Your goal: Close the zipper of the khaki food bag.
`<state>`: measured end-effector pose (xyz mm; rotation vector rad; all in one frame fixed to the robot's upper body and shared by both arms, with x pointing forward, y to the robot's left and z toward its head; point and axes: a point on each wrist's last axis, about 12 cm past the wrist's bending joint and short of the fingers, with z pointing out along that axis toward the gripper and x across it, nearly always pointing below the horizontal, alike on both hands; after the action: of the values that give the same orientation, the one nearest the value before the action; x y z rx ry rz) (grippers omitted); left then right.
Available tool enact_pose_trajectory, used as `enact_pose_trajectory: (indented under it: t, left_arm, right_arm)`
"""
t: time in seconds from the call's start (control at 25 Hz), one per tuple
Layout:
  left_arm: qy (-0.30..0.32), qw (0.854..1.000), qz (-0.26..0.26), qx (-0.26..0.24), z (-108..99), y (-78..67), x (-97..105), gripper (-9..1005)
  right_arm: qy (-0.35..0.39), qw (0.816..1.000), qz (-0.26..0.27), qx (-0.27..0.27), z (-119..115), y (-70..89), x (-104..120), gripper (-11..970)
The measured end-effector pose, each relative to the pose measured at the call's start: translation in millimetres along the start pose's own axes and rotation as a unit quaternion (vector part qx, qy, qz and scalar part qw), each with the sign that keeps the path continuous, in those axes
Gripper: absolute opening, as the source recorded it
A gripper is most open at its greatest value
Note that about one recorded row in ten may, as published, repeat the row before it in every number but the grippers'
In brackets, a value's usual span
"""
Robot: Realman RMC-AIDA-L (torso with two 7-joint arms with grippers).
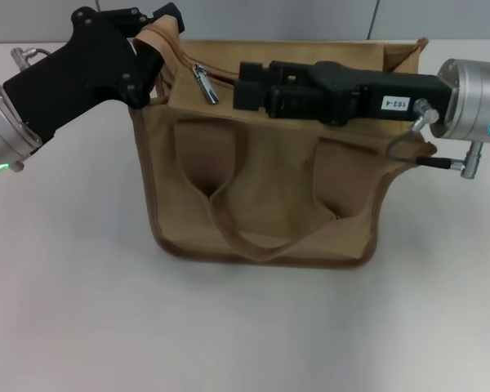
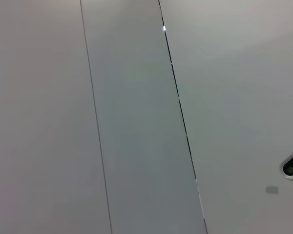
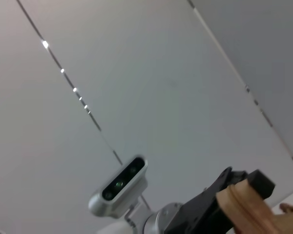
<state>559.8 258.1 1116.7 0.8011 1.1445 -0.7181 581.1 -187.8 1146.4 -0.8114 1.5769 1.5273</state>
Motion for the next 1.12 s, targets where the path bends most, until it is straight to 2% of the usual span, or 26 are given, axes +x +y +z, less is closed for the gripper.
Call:
enact_pose_trajectory:
  t: [0.16, 0.32, 0.92, 1.12]
  left_arm:
    - [-0.001, 1.0, -0.001, 0.0, -0.5, 0.0, -0.2, 5]
    - [-0.002, 1.0, 0.0, 0.002, -0.2, -0.3, -0.4, 4]
    - [-0.014, 1.0, -0.01, 0.017, 8.1, -3.8, -1.2, 4]
    - [-0.021, 0.999, -0.013, 0.024, 10.5, -5.4, -2.3, 4]
  right_arm:
    - [0.017, 1.0, 0.007, -0.003, 6.7, -0.8, -2.7, 686]
    - [0.042, 0.998, 0.034, 0.019, 16.8, -7.5, -5.1, 684]
    - [0.053, 0.997, 0.027, 0.039, 26.8, -13.3, -11.6, 299]
    - [0.059, 0.997, 0.027, 0.046, 30.2, -15.2, -10.4, 298]
